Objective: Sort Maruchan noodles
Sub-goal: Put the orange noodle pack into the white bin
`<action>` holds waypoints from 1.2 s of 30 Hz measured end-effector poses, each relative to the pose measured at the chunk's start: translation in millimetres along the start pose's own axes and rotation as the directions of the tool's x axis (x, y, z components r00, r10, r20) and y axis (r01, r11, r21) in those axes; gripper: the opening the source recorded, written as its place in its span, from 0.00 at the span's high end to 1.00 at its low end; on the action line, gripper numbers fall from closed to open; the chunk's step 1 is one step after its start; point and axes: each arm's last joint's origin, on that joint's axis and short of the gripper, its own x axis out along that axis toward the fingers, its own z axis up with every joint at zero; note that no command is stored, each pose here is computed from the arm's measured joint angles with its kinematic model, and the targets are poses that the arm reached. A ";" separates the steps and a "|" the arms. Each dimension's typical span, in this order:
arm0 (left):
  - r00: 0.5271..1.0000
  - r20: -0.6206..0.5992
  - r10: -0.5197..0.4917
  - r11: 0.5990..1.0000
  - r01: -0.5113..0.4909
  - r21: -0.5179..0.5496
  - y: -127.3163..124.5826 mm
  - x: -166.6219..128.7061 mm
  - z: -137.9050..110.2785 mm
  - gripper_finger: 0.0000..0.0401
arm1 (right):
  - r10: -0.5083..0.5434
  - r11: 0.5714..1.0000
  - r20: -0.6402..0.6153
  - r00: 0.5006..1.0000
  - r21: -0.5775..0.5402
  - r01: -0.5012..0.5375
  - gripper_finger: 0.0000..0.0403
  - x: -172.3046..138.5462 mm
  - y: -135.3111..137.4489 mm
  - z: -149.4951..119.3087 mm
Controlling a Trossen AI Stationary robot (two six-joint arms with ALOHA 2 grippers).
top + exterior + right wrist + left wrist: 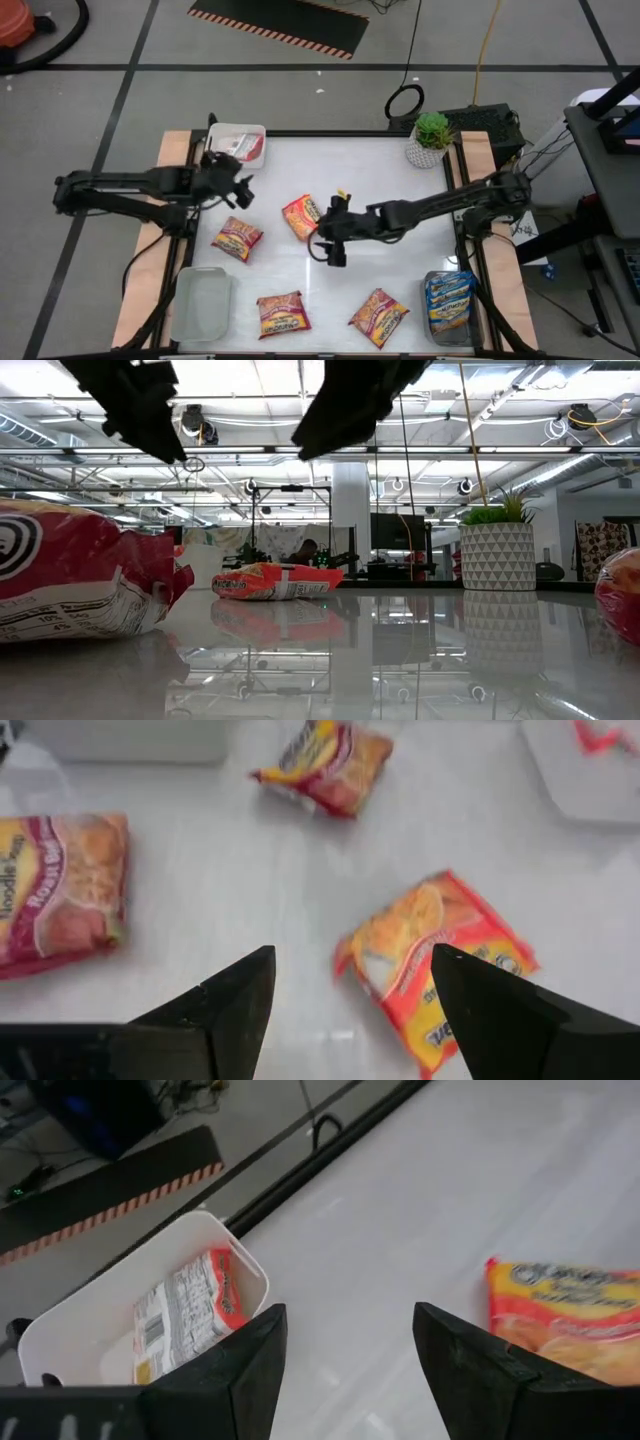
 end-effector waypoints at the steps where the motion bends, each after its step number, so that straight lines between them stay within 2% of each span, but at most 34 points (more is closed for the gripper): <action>1: 1.000 0.016 -0.012 1.000 0.012 -0.017 2.6 -4.9 -0.1 0.44 | -0.006 1.000 -0.012 1.000 0.009 0.006 0.35 3.9 -1.6 -1.8; 6: 0.994 0.083 -0.078 0.994 0.083 -0.066 10.5 -23.6 -1.1 0.44 | -0.033 0.999 -0.109 0.994 0.022 0.035 0.35 20.7 -7.9 -14.5; 13: 0.983 0.118 -0.142 0.985 0.152 -0.083 11.0 -33.8 -2.2 0.44 | -0.055 0.998 -0.208 0.977 0.023 0.061 0.35 35.2 -13.1 -28.3; 17: 0.979 0.134 -0.154 0.981 0.167 -0.098 9.2 -34.2 -0.5 0.44 | -0.039 0.998 -0.242 0.969 0.044 0.051 0.35 45.6 -15.8 -34.7; 26: 0.968 0.164 -0.192 0.973 0.209 -0.094 6.9 -35.1 3.7 0.44 | -0.079 0.995 -0.333 0.940 0.037 0.097 0.35 60.8 -26.1 -49.3; 30: 0.968 0.164 -0.192 0.974 0.208 -0.089 6.9 -35.1 3.7 0.44 | -0.126 0.990 -0.345 0.930 0.021 0.142 0.35 64.7 -30.9 -52.3; 36: 0.968 0.164 -0.191 0.974 0.207 -0.087 6.9 -35.1 3.7 0.44 | -0.132 0.989 -0.351 0.927 0.021 0.148 0.35 67.8 -35.1 -54.0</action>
